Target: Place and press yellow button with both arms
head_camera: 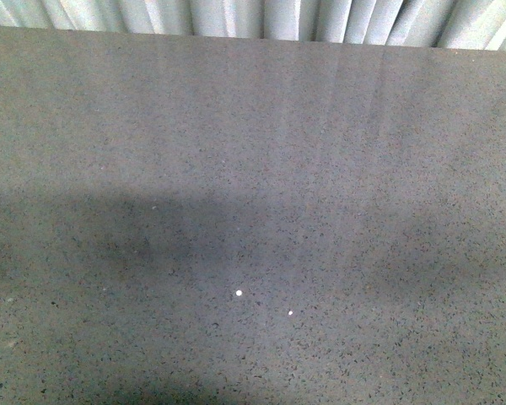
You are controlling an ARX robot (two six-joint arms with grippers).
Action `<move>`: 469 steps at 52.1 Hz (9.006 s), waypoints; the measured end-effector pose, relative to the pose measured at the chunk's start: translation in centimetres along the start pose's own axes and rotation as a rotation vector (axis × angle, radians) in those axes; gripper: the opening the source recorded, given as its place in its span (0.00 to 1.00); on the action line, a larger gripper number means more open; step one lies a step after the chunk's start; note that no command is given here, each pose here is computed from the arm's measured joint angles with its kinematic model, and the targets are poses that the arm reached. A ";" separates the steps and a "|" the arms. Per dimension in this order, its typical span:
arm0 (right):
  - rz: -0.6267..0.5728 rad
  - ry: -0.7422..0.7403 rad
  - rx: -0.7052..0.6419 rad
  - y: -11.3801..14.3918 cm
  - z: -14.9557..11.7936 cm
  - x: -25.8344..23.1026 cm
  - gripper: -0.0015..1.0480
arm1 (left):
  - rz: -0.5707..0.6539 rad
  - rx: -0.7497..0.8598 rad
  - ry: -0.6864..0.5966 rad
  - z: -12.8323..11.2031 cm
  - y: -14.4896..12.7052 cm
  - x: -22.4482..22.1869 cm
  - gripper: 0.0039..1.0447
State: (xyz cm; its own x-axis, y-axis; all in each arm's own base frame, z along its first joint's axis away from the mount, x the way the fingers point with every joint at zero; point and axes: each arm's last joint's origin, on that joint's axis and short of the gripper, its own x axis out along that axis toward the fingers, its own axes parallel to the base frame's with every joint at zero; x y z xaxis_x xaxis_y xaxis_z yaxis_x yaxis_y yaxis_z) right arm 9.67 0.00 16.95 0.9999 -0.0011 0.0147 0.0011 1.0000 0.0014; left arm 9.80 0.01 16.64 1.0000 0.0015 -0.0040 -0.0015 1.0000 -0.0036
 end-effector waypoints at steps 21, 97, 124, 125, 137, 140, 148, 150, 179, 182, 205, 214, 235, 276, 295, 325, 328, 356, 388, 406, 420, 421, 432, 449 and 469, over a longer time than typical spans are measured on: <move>0.000 0.000 0.000 0.0 0.0 0.0 0.91 | 0.000 0.000 0.000 0.0 0.0 0.0 0.91; 0.000 0.000 0.000 0.0 0.0 0.0 0.91 | 0.231 -0.153 0.417 -8.2 8.2 10.1 0.91; 0.000 0.000 0.000 0.0 0.0 0.0 0.91 | 0.299 -0.156 0.431 -9.3 9.9 11.3 0.91; 0.000 0.000 0.000 0.0 0.0 0.0 0.91 | 0.299 -0.156 0.431 -9.4 9.9 11.3 0.91; 0.000 0.000 0.000 0.0 0.0 0.0 0.91 | 0.304 -0.155 0.436 -9.9 10.1 11.6 0.91; 0.000 0.000 0.000 0.0 0.0 0.0 0.91 | 0.308 -0.155 0.440 -10.1 10.1 11.6 0.91; 0.001 0.000 0.000 0.0 0.0 0.0 0.91 | 0.315 -0.147 0.449 -10.5 10.1 11.8 0.91; 0.000 0.000 0.000 0.0 0.0 0.0 0.91 | 0.316 -0.144 0.451 -10.6 10.1 11.8 0.91; 0.000 0.000 0.000 0.0 0.0 0.0 0.91 | 0.301 -0.124 0.433 -10.5 10.0 12.1 0.34; 0.000 0.000 0.000 0.0 0.0 0.0 0.91 | 0.298 -0.123 0.432 -10.5 10.0 12.2 0.33; 0.000 0.000 0.000 0.0 0.0 0.0 0.91 | 0.268 -0.124 0.376 -8.0 9.6 12.2 0.33; 0.000 0.000 0.000 0.0 0.0 0.0 0.91 | 0.218 -0.116 0.306 -5.1 8.1 13.9 0.32; 0.000 0.000 0.000 0.0 0.0 0.0 0.91 | -0.201 -0.105 0.301 -4.9 -7.8 17.7 0.32; 0.000 0.000 0.000 0.0 0.0 0.0 0.91 | -0.469 -0.050 0.411 -11.1 -19.2 19.1 0.32; 0.000 0.000 0.000 0.0 0.0 0.0 0.91 | -0.482 -0.076 0.412 -11.2 -19.3 18.7 0.69; 0.000 0.000 0.000 0.0 0.0 0.0 0.91 | -0.265 -0.209 0.342 -5.7 -9.3 16.9 0.91; 0.000 0.000 0.000 0.0 0.0 0.0 0.91 | -0.201 -0.200 0.297 -4.9 -7.8 16.9 0.88; -0.052 0.435 0.063 -0.6 2.1 3.4 0.91 | -0.011 -0.008 0.008 -0.3 -1.3 8.0 0.01; 0.238 0.700 -0.089 11.2 2.3 24.2 0.55 | -0.005 -0.006 -0.005 0.1 -0.1 3.6 0.01; 0.290 0.832 0.001 15.5 0.9 26.3 0.01 | -0.005 -0.006 -0.015 0.4 -0.1 2.4 0.01; 0.308 0.899 0.028 16.2 -0.2 26.0 0.01 | -0.005 -0.007 -0.017 0.4 -0.1 1.7 0.01; 0.313 0.904 0.030 16.3 -0.3 25.9 0.01 | -0.005 -0.007 -0.017 0.4 -0.1 1.7 0.01; 0.334 0.927 0.040 17.3 -0.6 25.8 0.01 | -0.005 -0.007 -0.018 0.4 0.0 1.2 0.01; 0.328 0.971 0.031 17.6 -2.2 25.8 0.01 | -0.002 -0.006 -0.001 0.0 0.0 0.0 0.01; 0.314 0.994 0.059 17.6 -2.6 26.3 0.01 | -0.003 -0.006 0.000 0.0 0.0 0.0 0.01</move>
State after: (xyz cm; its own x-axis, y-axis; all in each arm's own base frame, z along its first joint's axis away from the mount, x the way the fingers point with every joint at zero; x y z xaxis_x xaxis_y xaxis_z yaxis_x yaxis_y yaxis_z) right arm 35.99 17.60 14.76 0.5165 0.2870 -0.8068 -0.2348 0.9535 0.1889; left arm 9.80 -0.01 16.64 1.0000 -0.0015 -0.0044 0.0015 1.0000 -0.0097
